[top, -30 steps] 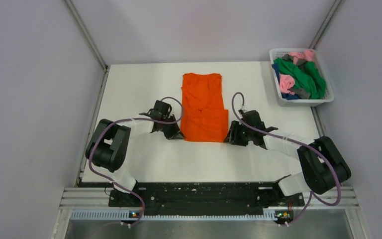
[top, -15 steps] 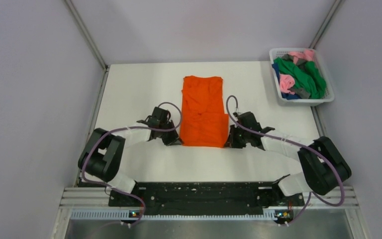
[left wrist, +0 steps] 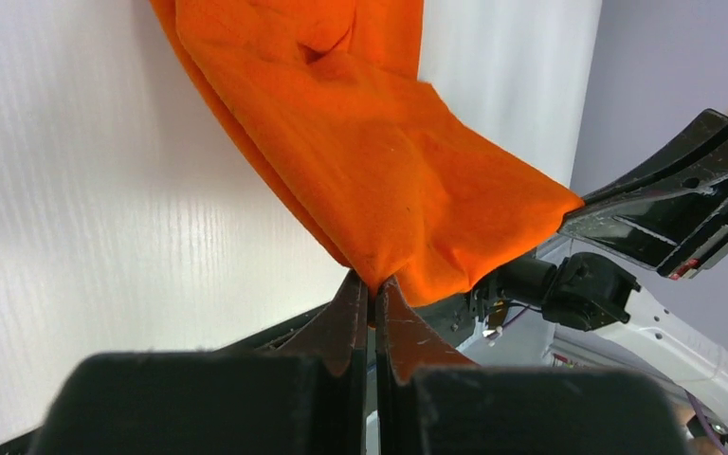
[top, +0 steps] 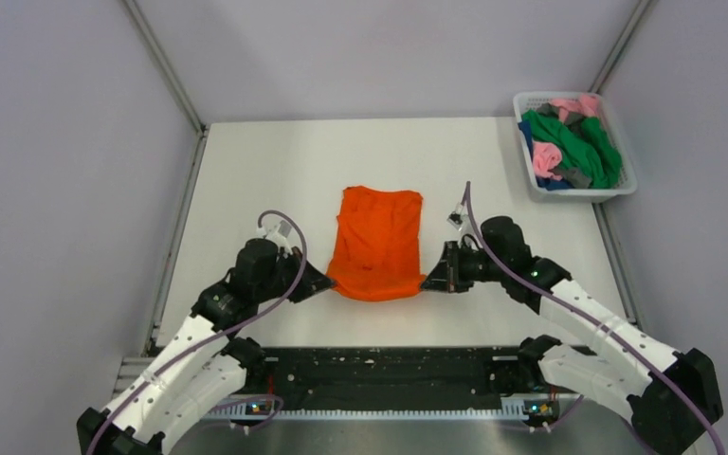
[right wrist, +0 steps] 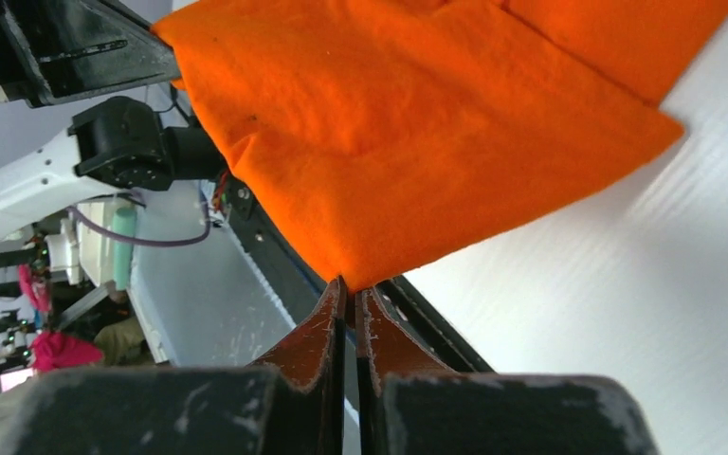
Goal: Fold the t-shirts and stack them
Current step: Fold the long partially folded tshirt into a neat square
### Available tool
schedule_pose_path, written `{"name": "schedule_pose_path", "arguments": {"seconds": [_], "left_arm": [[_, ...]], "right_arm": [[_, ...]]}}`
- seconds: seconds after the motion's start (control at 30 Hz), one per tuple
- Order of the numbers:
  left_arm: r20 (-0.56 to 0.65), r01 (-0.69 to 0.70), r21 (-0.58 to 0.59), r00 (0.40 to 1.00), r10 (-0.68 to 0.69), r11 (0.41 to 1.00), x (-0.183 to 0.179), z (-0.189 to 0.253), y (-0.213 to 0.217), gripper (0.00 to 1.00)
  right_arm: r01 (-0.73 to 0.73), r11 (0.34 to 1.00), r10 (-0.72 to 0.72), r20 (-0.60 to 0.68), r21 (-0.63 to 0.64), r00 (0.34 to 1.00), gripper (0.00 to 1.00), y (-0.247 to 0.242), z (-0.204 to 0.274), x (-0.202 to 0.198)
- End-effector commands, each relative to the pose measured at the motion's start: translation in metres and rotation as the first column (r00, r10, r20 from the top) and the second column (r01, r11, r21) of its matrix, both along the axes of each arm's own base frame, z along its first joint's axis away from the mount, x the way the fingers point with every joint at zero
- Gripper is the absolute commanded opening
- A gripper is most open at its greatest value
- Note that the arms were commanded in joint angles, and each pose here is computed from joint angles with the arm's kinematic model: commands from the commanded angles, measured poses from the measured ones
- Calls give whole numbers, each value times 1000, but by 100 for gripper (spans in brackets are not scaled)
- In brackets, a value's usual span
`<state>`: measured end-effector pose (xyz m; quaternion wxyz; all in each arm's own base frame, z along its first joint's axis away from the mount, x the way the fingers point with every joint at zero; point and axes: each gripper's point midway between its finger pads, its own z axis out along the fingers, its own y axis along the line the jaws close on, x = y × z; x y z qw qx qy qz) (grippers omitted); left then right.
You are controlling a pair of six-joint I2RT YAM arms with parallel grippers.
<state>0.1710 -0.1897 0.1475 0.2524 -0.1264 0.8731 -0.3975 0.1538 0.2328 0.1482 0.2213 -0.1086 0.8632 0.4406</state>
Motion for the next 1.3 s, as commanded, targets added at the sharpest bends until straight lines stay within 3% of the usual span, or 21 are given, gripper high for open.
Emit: {"name": "schedule_pose_path", "arguments": {"seconds": [0.0,0.23,0.53,1.1,1.27], "left_arm": [[33,-71,53,997,69,996,9,19,12,0],[92,-202,143,977,191,969,49,40,29,0],[122,-216,199,973,195,956,114,58,32,0],[85,-193,294,981,175,936,230,37,33,0],[-3,-156,343,986,167,927,259,10,38,0]], "right_arm": [[-48,985,26,130,163,991,0,28,57,23],[87,978,-108,107,187,988,0,18,50,73],[250,956,-271,134,156,953,0,-14,41,135],[377,924,-382,99,65,919,0,-37,-3,223],[377,925,-379,71,44,923,0,-33,-25,242]]}}
